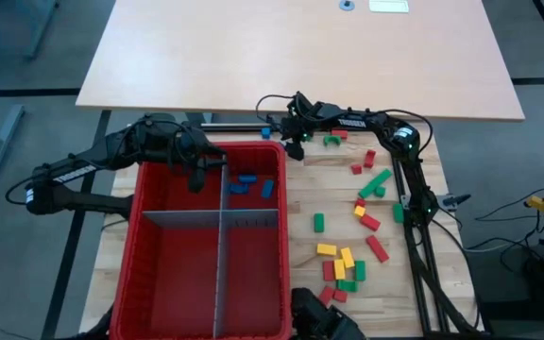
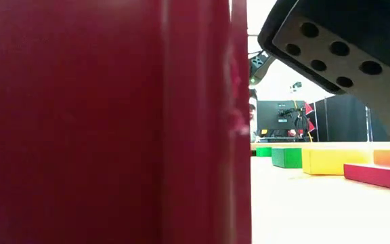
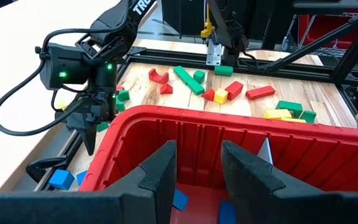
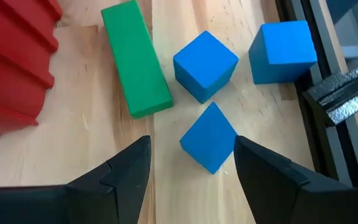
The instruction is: Sort blocks
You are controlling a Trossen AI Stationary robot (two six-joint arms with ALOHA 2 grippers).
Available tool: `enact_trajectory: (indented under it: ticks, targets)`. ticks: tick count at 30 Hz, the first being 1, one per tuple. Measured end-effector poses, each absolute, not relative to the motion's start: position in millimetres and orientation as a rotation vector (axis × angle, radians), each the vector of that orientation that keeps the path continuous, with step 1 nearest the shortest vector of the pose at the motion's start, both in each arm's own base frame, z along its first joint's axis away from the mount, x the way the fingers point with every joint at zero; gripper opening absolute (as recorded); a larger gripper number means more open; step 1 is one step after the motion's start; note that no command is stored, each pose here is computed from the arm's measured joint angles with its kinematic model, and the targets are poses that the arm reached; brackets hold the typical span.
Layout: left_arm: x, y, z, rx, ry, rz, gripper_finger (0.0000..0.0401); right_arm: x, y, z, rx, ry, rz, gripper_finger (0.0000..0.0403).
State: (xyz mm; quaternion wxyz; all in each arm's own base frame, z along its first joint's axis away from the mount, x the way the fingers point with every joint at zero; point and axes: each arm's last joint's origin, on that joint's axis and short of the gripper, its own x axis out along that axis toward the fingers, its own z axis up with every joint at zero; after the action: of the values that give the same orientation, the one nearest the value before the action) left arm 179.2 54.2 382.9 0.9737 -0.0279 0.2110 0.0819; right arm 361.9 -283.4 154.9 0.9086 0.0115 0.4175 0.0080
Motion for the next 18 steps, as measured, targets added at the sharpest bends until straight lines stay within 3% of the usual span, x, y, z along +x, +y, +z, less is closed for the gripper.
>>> enact_trajectory:
  ticks: [8, 18]
  targets:
    - [179.2, 54.2, 382.9, -0.056, 0.426, 0.166, 0.0114, 361.6, -283.1, 154.7, -0.061, 0.861, 0.061, 0.0192]
    - [179.0, 55.3, 382.8, -0.049, 0.429, 0.204, 0.0114, 360.1, -283.6, 157.8, 0.014, 0.866, 0.016, 0.0150]
